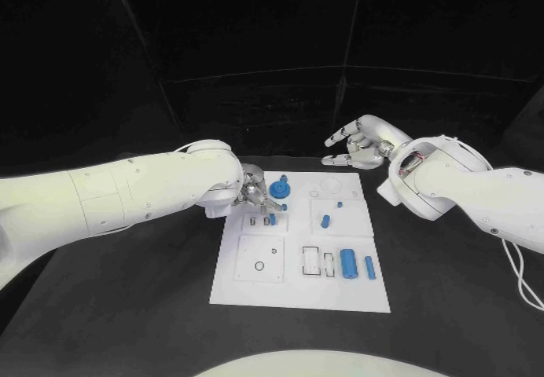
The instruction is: Assemble the parts on the task board
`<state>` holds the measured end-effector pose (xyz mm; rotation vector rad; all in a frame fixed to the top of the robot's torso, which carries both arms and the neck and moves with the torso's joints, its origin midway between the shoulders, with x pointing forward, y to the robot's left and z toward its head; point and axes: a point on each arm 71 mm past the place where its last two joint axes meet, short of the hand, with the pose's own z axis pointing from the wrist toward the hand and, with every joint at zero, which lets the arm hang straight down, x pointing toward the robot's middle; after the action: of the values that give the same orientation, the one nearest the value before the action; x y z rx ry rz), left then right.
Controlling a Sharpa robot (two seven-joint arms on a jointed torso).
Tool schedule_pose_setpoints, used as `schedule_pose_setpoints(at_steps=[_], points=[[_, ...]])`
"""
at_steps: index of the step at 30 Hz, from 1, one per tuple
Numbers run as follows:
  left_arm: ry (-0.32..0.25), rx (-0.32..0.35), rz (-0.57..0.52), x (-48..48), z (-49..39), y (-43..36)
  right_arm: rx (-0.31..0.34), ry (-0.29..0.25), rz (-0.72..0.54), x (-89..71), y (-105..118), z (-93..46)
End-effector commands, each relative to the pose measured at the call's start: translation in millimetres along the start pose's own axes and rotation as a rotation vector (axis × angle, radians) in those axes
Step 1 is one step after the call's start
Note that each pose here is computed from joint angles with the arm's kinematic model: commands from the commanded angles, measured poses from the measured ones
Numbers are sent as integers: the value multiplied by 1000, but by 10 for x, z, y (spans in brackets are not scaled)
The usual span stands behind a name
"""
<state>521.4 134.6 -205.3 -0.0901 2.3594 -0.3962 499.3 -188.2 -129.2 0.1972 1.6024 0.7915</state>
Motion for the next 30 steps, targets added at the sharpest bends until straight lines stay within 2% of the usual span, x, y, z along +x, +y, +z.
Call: schedule_pose_setpoints(at_steps=[1, 14, 30], points=[[11, -13, 22, 7, 22, -15, 2, 5, -10, -1, 9, 9], [30, -24, 34, 18, 102, -52, 2, 11, -11, 12, 13, 26], [58, -33, 50, 47, 147, -80, 4, 14, -12, 22, 13, 44]])
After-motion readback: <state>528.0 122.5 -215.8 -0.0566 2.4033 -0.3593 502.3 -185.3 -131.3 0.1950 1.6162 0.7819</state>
